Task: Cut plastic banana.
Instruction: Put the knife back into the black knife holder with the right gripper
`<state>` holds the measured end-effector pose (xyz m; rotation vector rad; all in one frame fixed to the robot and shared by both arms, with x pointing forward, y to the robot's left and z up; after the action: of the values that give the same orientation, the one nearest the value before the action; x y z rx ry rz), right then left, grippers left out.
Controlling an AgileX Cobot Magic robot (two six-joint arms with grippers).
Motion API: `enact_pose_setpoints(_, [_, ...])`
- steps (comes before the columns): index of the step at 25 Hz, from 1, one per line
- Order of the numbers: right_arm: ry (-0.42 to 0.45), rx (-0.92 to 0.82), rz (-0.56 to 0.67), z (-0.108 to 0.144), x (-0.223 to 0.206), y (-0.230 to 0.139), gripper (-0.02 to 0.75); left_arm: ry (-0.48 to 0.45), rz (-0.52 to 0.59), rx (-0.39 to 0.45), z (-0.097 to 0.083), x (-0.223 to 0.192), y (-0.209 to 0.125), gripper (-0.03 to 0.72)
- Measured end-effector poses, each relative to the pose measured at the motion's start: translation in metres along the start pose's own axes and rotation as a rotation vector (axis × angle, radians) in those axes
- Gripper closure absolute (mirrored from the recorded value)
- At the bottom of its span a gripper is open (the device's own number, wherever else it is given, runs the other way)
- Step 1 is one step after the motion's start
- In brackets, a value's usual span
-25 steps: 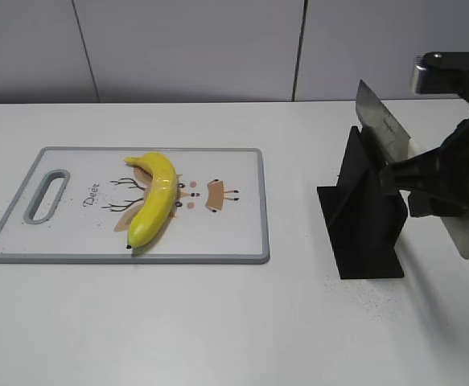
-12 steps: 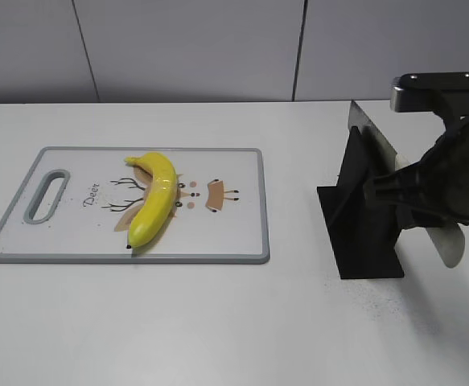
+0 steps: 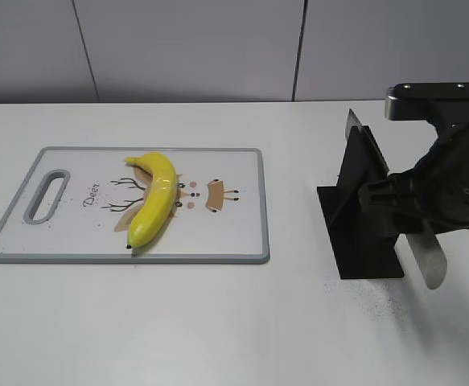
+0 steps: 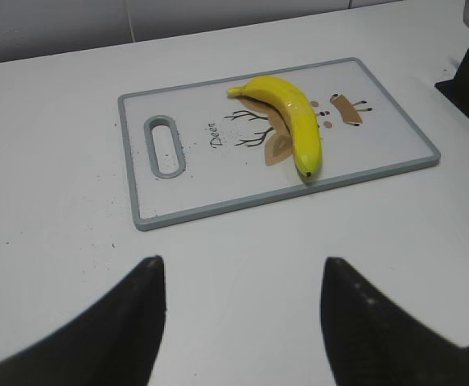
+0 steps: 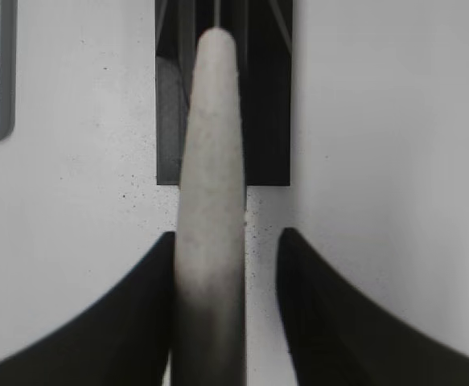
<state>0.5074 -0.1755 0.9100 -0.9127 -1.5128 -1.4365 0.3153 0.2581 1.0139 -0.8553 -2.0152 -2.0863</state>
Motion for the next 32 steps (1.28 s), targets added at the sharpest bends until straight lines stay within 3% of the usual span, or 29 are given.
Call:
enact_pose_setpoints(3, [0.005, -0.007, 0.003, 0.001, 0.000, -0.001, 0.144, 0.000, 0.000, 0.000, 0.000, 0.000, 0.000, 0.099])
enact_pose_setpoints(6, [0.005, -0.002, 0.003, 0.001, 0.000, -0.001, 0.081, 0.000, 0.000, 0.000, 0.000, 0.000, 0.000, 0.099])
enact_pose_setpoints(17, [0.045, 0.109, -0.145, -0.001, 0.059, 0.024, 0.074, 0.000, 0.001, 0.000, 0.000, 0.000, 0.000, 0.099])
enact_pose_setpoints(32, [0.087, 0.335, -0.363, -0.029, 0.150, -0.010, 0.156, 0.000, 0.001, 0.000, 0.000, 0.000, 0.000, 0.099])
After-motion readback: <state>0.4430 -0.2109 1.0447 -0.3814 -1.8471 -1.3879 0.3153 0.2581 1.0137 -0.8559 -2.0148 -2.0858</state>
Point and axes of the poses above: a point on each arm's last joint axis where the gripper is mounted, x pointing back along that axis away from the gripper, z along the wrist's bending axis when the last joint is at zero, y = z × x, the point moved 9 cm from there along -x, pointing out along that axis toward the gripper, and after that the axes turned 3 degrees about x, right-handed, at the moved point
